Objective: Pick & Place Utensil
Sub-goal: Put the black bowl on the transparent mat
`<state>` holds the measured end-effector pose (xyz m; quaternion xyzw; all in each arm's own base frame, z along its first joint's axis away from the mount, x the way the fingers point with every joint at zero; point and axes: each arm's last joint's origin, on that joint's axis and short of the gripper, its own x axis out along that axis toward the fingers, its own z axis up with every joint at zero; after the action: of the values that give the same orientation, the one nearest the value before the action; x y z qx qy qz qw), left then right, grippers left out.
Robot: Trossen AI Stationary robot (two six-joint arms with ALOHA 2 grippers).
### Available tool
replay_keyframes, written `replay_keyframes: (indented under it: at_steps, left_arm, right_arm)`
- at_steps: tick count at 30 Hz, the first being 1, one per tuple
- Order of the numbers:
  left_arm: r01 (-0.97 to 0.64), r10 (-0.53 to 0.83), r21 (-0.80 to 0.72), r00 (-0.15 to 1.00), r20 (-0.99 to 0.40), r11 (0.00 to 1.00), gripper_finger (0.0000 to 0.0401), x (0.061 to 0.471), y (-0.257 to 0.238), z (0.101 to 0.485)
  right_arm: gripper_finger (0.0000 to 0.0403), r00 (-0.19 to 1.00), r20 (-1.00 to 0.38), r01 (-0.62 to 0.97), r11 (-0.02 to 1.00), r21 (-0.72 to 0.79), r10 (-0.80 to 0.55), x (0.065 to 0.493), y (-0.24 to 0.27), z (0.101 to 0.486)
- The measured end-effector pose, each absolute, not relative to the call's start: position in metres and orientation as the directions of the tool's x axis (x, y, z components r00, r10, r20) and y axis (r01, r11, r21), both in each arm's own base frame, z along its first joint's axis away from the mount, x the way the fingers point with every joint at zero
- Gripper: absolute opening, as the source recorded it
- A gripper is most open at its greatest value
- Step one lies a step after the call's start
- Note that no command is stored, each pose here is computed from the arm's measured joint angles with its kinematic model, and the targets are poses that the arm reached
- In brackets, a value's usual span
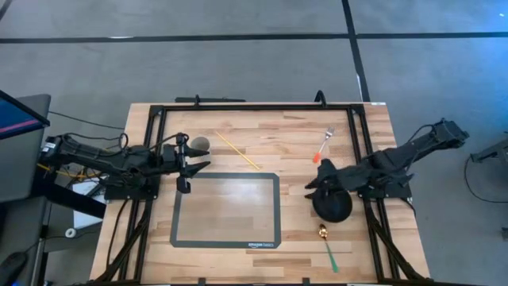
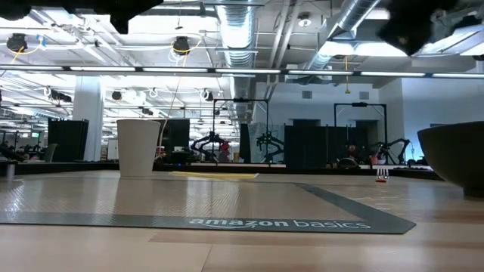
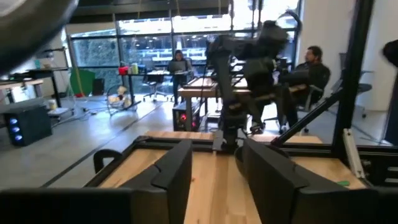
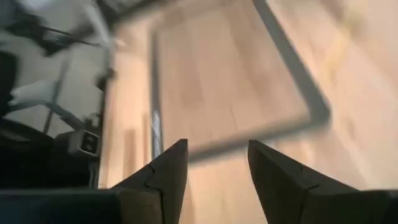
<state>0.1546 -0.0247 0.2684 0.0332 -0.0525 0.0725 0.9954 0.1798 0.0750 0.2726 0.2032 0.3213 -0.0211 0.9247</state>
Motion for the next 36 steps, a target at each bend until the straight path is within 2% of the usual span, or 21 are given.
replay_keyframes:
  at_steps: [4, 8, 19, 29, 33, 36]
  left_arm:
    - [-0.151, 0.144, 0.058, 0.983, 0.11, 0.987, 0.0156, 0.155, -0.025, 0.269]
    - [-0.151, 0.144, 0.057, 0.983, 0.11, 0.987, 0.0154, 0.155, -0.025, 0.269]
    - [-0.153, 0.146, 0.057, 0.983, 0.11, 0.987, 0.0148, 0.155, -0.025, 0.269]
    - [-0.153, 0.146, 0.057, 0.983, 0.11, 0.987, 0.0149, 0.155, -0.025, 0.269]
    - [-0.153, 0.146, 0.057, 0.983, 0.111, 0.987, 0.015, 0.155, -0.025, 0.269]
    - [-0.153, 0.146, 0.057, 0.983, 0.111, 0.987, 0.015, 0.155, -0.025, 0.269]
  right_arm:
    - [0.0165, 0.682, -0.73, 0.355, 0.847, 0.395, 0.055, 0.184, 0.084, 0.254]
    - [0.0158, 0.564, -0.824, 0.427, 0.835, 0.348, 0.054, 0.189, 0.094, 0.234]
    - [0.0137, 0.4, -0.916, 0.621, 0.732, 0.279, 0.009, 0.2, 0.101, 0.202]
    - [0.0135, 0.301, -0.954, 0.681, 0.704, 0.201, -0.018, 0.207, 0.105, 0.181]
    - [0.0112, 0.268, -0.963, 0.714, 0.675, 0.187, -0.017, 0.211, 0.103, 0.175]
    - [0.007, 0.242, -0.97, 0.716, 0.669, 0.199, 0.03, 0.212, 0.101, 0.174]
